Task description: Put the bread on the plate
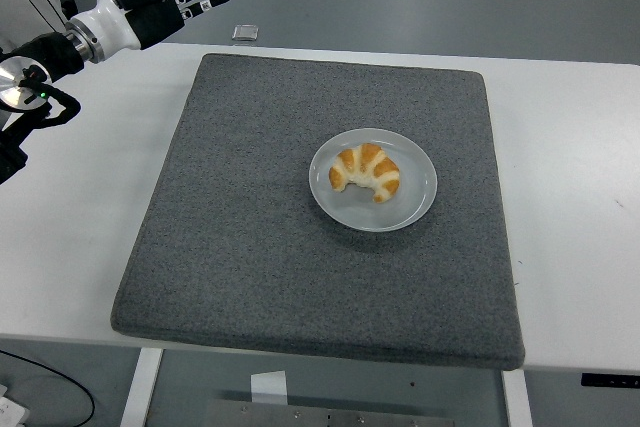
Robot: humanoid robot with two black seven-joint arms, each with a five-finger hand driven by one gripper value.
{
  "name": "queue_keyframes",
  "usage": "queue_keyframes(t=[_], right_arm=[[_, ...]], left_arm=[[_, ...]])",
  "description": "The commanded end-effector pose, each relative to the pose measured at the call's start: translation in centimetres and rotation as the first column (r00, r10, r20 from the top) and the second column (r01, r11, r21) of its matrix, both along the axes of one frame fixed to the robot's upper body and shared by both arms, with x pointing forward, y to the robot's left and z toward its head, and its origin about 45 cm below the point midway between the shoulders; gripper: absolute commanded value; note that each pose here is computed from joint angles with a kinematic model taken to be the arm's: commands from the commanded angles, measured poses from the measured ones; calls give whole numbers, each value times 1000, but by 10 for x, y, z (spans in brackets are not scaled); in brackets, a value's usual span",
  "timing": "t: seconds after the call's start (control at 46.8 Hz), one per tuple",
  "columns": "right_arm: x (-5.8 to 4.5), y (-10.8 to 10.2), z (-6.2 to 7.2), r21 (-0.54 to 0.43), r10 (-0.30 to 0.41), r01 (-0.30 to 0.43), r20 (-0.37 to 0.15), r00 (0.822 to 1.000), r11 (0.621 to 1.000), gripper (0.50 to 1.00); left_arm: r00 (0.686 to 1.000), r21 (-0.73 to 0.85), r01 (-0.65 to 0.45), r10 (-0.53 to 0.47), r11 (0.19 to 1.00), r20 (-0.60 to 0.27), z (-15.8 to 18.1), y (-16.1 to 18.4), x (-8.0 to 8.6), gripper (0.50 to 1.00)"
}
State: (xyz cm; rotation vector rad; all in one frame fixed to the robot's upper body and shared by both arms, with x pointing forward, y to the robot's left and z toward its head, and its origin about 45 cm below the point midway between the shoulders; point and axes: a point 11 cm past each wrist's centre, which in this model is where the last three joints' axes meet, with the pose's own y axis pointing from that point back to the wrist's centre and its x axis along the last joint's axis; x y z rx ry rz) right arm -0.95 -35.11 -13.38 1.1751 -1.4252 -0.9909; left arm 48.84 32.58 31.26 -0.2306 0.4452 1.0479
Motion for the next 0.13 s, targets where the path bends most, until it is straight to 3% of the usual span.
queue_keyframes(t=[0.0,0.107], right_arm=[[0,1,0,2,0,0,0,1000,1000,932],[0,1,0,4,0,0,0,1000,1000,932]], left_arm=[[1000,-7,-16,16,1000,-9,-3,4,1,999],[998,-15,-51,50,999,-29,-10,14,1,999]])
